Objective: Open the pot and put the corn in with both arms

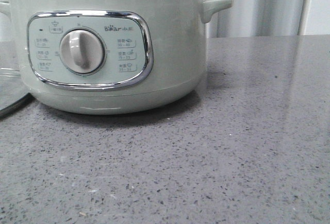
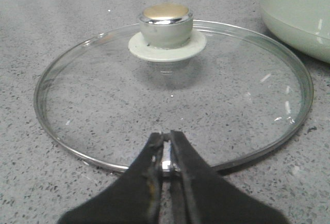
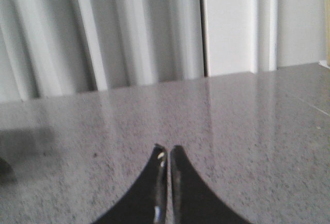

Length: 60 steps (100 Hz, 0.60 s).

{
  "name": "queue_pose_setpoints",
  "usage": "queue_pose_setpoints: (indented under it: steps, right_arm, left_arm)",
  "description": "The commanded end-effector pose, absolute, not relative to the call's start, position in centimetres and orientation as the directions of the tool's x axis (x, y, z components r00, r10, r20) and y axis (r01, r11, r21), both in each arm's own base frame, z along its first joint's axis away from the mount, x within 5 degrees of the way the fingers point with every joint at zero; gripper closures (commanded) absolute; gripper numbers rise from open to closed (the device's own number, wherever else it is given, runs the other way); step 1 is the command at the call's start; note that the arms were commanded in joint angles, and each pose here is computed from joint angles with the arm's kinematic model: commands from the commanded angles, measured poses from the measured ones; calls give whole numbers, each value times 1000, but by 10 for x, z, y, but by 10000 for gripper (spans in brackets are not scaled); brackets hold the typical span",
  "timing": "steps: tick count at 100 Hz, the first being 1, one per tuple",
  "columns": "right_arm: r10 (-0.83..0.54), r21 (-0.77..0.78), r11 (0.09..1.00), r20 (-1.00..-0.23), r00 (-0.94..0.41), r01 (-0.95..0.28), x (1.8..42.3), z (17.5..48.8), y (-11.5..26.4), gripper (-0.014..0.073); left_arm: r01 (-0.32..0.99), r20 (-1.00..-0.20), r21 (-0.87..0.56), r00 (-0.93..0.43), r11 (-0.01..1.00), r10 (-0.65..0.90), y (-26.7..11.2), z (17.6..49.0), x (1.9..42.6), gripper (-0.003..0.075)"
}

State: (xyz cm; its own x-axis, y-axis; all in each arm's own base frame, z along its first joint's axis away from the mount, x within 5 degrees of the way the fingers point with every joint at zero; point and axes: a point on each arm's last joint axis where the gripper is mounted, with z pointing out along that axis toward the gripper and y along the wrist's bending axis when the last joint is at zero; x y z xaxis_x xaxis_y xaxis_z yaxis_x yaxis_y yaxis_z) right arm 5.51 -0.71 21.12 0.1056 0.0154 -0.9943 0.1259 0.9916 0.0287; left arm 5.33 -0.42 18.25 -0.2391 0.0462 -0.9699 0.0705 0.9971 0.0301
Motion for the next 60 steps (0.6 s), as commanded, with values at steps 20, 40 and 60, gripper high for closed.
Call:
queue_pose_setpoints:
  steps: [20,40,60]
  right_arm:
    - [-3,-13,987,-998,-60,158,55,191,-10,669]
    - [-29,-63,985,-978,-209,160,53,178,-11,669]
    - [-60,-94,984,-975,-213,152,53,178,-10,669]
  left_arm:
    - [64,-983,26,-180,998,37,-4,185,52,741]
    - [64,-983,26,-180,998,37,-4,185,52,741]
    - [64,-983,26,-180,998,37,-4,185,52,741]
